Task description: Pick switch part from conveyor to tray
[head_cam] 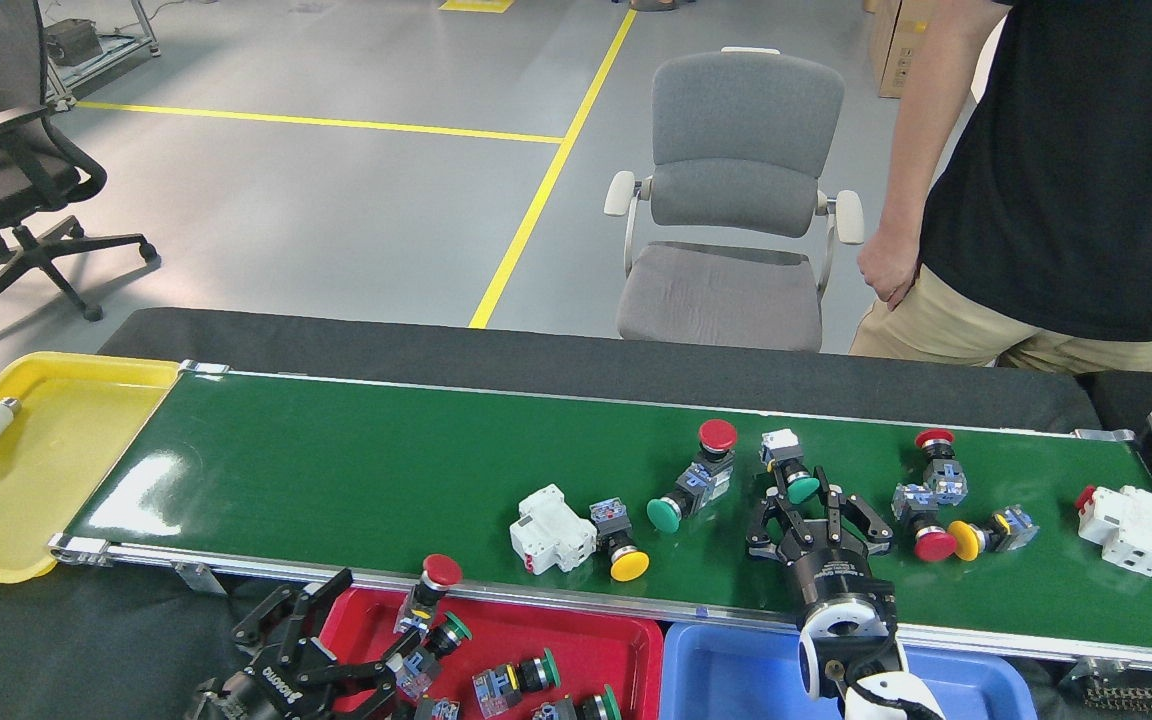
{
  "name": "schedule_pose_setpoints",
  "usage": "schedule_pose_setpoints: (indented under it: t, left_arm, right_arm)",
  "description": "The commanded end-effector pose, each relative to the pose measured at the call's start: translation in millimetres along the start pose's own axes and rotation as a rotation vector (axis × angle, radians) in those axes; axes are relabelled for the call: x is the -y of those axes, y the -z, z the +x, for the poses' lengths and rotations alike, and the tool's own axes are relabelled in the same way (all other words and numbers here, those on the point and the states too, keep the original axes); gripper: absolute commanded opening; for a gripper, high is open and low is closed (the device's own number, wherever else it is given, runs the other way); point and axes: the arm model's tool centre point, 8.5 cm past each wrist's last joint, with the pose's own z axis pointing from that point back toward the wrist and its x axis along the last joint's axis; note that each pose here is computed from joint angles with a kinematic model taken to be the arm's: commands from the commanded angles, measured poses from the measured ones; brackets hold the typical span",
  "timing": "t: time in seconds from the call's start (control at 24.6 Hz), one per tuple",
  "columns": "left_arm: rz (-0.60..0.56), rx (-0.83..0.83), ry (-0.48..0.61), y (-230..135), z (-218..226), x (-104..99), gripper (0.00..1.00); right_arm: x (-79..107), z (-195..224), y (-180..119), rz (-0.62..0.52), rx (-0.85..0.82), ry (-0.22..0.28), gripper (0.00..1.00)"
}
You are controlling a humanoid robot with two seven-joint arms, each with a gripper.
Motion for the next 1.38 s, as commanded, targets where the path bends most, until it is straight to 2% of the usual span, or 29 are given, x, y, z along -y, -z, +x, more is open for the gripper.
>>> schedule_pose_setpoints:
  t: [0.0, 0.04, 0.08, 0.12, 0.16, 0.2, 0.33, 0.53, 0.61, 0.73, 0.77, 0.89, 0.98, 1.1, 1.26, 1.34]
  left_arm:
    - [0.025, -0.082, -0.015, -14, -19, -2, 1.00]
    - [0.027, -0.120, -0.024, -21, -26, -1, 1.00]
    - [0.014, -0.141, -0.036, -28, -30, 5, 1.00]
    - [0.004, -0.175, -0.043, -34, -35, 9, 1.00]
    - [-0.004, -0.205, -0.049, -37, -38, 13, 1.00]
    - [-0.009, -0.233, -0.048, -39, -40, 14, 1.00]
    - [-0.010, -0.279, -0.045, -37, -42, 14, 1.00]
    - [-0.006, -0.277, -0.044, -37, -41, 13, 1.00]
    - [-0.015, -0.275, -0.042, -40, -41, 15, 1.00]
    - [-0.014, -0.180, -0.031, -33, -34, 11, 1.00]
    - [-0.009, -0.106, -0.025, -26, -28, 8, 1.00]
    - [-0.002, -0.092, 0.026, -21, -42, -5, 1.00]
    - [0.013, -0.072, 0.031, -6, -43, -11, 1.00]
    - [0.018, -0.007, 0.045, 28, -44, -20, 1.00]
    - [-0.024, 0.028, 0.040, 46, -55, -15, 1.00]
    - [-0.035, 0.042, 0.041, 52, -57, -15, 1.00]
  right_arm:
    - [16.8, 29, -19, -0.065, 0.171, -0.007, 0.02]
    - [22.1, 45, -32, -0.087, 0.256, -0.001, 0.03]
    - [25.1, 63, -48, -0.103, 0.351, 0.003, 0.14]
    - [27.0, 76, -57, -0.112, 0.419, 0.005, 0.34]
    - [28.1, 90, -66, -0.122, 0.496, 0.006, 0.85]
    - [27.3, 101, -71, -0.124, 0.560, 0.005, 1.00]
    - [20.5, 124, -84, -0.108, 0.688, 0.002, 1.00]
    - [21.7, 123, -84, -0.109, 0.668, 0.023, 1.00]
    - [22.9, 89, -76, -0.114, 0.514, 0.037, 1.00]
    - [4.4, 34, -86, -0.105, 0.157, 0.105, 0.99]
    - [-0.9, 20, -92, -0.126, 0.052, 0.111, 0.99]
    - [-25.6, -22, -122, -0.107, -0.210, 0.090, 0.99]
    - [-31.8, -41, -126, -0.085, -0.284, 0.111, 0.99]
    - [-31.7, -47, -116, -0.079, -0.300, 0.144, 0.99]
    - [-22.1, -47, -76, -0.064, -0.278, 0.130, 0.99]
    - [-19.7, -44, -56, -0.051, -0.271, 0.097, 0.99]
